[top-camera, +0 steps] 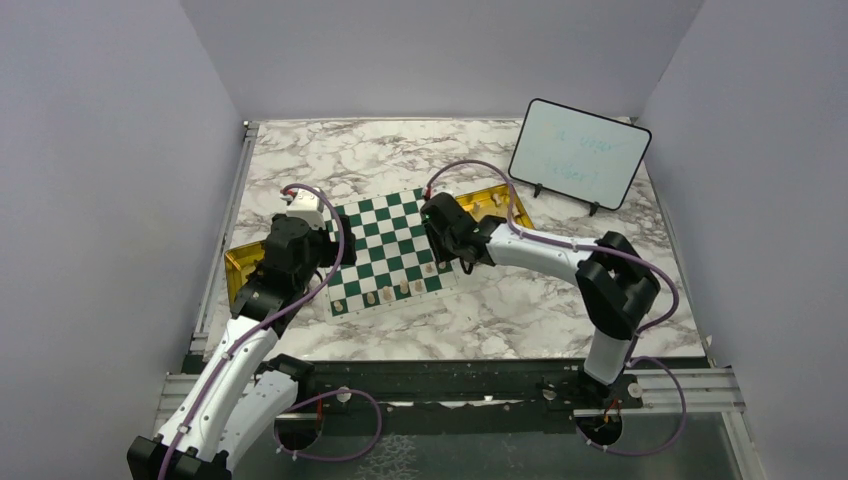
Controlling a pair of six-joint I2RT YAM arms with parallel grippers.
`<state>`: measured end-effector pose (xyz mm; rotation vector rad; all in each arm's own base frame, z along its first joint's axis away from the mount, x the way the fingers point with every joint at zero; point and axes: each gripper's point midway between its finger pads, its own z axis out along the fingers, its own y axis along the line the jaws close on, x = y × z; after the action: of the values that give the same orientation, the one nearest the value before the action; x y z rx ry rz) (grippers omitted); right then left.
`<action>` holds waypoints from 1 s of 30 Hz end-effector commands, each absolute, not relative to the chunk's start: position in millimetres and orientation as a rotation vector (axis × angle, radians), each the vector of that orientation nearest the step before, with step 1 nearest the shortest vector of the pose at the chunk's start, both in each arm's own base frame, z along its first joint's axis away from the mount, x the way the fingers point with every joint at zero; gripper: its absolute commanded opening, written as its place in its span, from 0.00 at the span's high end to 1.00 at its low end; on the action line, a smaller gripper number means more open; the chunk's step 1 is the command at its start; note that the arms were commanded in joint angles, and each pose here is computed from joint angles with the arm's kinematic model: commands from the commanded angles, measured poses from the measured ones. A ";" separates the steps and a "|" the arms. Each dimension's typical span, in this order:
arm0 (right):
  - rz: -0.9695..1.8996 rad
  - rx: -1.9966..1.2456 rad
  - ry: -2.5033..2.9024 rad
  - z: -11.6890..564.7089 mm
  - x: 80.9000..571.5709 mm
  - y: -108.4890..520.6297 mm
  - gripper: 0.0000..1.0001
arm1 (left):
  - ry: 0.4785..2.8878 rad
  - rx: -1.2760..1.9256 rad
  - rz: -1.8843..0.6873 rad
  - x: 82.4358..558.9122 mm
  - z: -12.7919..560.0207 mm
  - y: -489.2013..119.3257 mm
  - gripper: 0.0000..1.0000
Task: Set up the chess pieces on the board
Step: Pick up the chess piece from the storage box.
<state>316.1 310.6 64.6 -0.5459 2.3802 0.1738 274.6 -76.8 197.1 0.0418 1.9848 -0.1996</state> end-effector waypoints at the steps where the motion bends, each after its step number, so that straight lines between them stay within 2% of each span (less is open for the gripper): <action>1: 0.080 -0.494 2.271 108.2 336.6 294.3 0.59 | 1.963 0.050 -0.191 274.2 205.9 -75.9 0.01; 11: 0.001 -0.370 2.221 120.5 381.3 250.2 0.61 | 1.964 0.054 -0.194 273.6 205.4 -76.7 0.01; 22: 0.040 -0.238 2.288 88.5 413.7 214.7 0.64 | 1.958 0.053 -0.192 273.4 206.9 -76.1 0.01; 30: 0.038 -0.220 2.338 66.7 416.1 209.7 0.65 | 1.957 0.052 -0.188 272.8 206.7 -75.3 0.01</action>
<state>414.9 206.3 80.3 -0.2292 2.3172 0.0083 274.3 -77.3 197.7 0.0441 1.9826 -0.2010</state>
